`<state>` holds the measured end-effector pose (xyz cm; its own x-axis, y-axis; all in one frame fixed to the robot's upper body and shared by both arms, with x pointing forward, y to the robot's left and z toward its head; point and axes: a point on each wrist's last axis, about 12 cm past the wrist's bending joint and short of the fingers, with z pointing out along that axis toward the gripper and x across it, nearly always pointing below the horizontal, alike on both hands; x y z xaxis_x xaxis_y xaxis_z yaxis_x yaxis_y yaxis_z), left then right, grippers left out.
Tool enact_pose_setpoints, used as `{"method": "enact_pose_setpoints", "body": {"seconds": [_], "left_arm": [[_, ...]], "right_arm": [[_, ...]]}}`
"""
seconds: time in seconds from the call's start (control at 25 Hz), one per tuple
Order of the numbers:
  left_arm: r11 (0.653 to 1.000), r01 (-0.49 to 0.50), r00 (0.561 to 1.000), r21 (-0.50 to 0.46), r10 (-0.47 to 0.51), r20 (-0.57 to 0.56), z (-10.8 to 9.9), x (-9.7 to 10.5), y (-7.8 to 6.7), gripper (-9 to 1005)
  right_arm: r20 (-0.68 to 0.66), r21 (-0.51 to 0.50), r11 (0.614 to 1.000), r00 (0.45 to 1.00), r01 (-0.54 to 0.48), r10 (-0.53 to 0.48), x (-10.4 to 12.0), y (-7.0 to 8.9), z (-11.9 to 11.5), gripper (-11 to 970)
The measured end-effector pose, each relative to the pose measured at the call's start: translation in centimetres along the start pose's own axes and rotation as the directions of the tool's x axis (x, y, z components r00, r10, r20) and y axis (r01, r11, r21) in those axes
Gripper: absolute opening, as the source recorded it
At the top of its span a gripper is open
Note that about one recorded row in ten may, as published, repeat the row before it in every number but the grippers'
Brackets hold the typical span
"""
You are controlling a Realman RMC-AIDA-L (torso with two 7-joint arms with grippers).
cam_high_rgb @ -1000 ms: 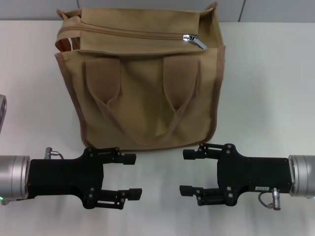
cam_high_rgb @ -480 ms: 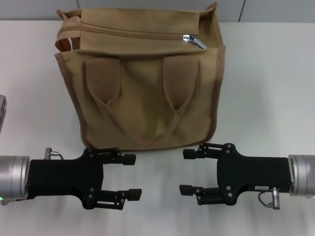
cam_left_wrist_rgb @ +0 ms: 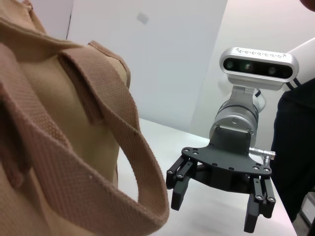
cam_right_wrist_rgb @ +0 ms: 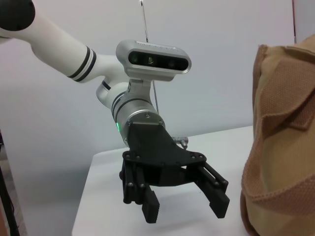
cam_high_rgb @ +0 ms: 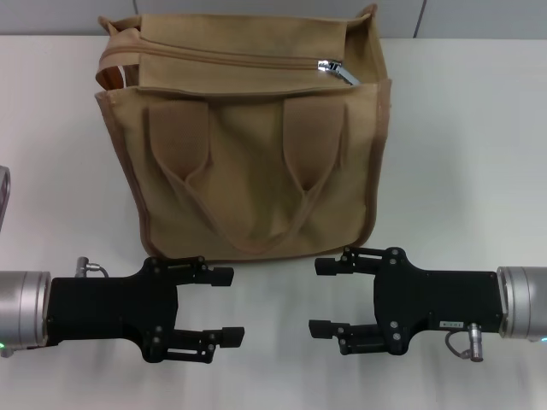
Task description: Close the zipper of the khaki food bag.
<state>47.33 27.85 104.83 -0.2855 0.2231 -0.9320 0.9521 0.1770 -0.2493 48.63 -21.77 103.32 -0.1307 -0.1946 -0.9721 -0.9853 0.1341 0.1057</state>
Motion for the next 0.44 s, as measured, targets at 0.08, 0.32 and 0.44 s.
{"method": "enact_pose_setpoints", "body": {"seconds": [0.08,0.32,0.44], "left_arm": [[1.000,0.001,1.000,-0.001,-0.001,0.000,-0.01,0.03,-0.01,800],[1.000,0.002,1.000,-0.002,-0.002,0.000,-0.02,0.08,-0.04,800],[1.000,0.002,1.000,-0.001,-0.002,0.000,-0.01,0.07,-0.05,800]], "right_arm": [[0.000,-0.001,1.000,1.000,0.001,-0.001,-0.02,-0.02,0.02,762],[-0.005,-0.011,1.000,1.000,0.004,-0.004,-0.05,0.00,0.15,762],[-0.005,-0.016,1.000,1.000,0.001,-0.002,-0.07,0.02,0.28,762]]}}
